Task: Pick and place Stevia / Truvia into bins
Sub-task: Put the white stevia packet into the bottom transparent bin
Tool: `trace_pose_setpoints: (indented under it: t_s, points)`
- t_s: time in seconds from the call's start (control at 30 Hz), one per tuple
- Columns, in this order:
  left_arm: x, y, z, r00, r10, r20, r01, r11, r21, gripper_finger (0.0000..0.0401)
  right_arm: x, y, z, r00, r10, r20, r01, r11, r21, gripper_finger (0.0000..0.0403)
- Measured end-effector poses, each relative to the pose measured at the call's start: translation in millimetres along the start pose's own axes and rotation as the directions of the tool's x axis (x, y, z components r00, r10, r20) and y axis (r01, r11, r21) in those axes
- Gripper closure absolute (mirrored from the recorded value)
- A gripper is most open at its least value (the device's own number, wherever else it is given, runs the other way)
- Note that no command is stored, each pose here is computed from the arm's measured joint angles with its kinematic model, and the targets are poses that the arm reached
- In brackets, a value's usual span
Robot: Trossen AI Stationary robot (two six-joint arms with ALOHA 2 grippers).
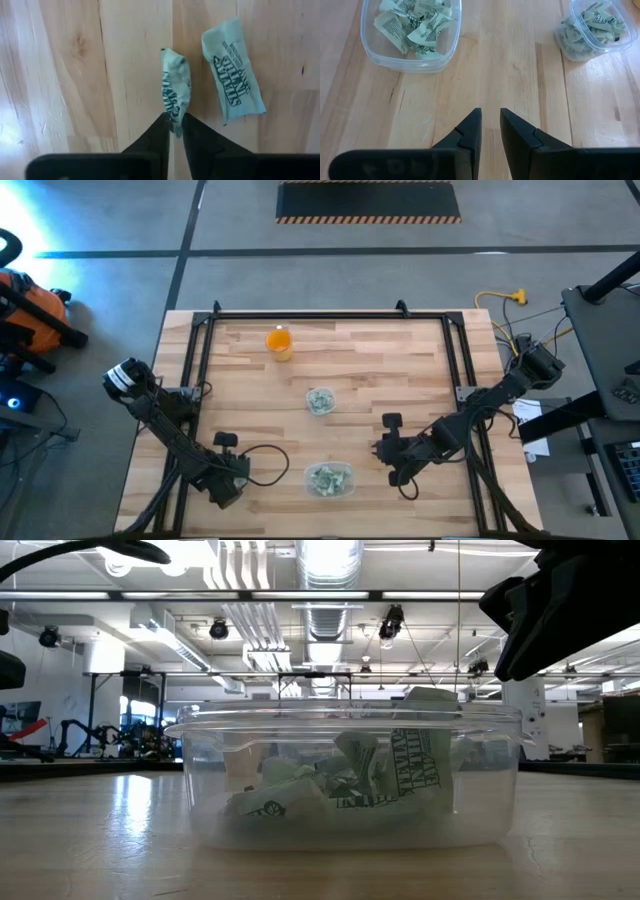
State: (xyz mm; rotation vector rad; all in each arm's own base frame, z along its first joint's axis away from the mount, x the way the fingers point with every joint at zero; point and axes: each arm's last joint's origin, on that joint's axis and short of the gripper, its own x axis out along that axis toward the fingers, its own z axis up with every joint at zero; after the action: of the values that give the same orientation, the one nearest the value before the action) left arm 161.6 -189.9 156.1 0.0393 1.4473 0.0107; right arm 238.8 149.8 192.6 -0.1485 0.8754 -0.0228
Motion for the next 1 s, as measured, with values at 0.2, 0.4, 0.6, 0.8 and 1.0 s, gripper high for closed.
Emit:
trace_pose_setpoints:
  t_s: [0.2, 0.4, 0.6, 0.8, 1.0]
  points:
    - [-1, 3, -2, 0.999, 0.023, -0.038, -0.023, 1.000, 0.004, 0.0398, 0, 0, 0, 1.000, 0.002, 0.005, -0.002, 1.000, 0.003, 0.0344]
    - [-13, 4, 3, 0.996, 0.075, -0.045, -0.075, 0.997, 0.000, 0.0400, 0, 0, 1, 1.000, 0.002, 0.007, -0.002, 1.000, 0.004, 0.0346]
    - [-32, 2, 21, 0.986, 0.118, 0.118, -0.122, 0.992, 0.028, 0.0400, 0, 1, 3, 0.999, 0.011, 0.031, -0.011, 1.000, -0.011, 0.0346]
    - [-54, -6, 49, 0.930, 0.109, 0.351, -0.159, 0.980, 0.118, 0.0400, 0, 2, 5, 0.999, 0.016, 0.045, -0.015, 1.000, -0.022, 0.0346]
    - [-67, -15, 84, 0.806, -0.025, 0.592, -0.174, 0.945, 0.277, 0.0400, 0, 2, 5, 0.999, 0.016, 0.044, -0.015, 1.000, -0.022, 0.0346]
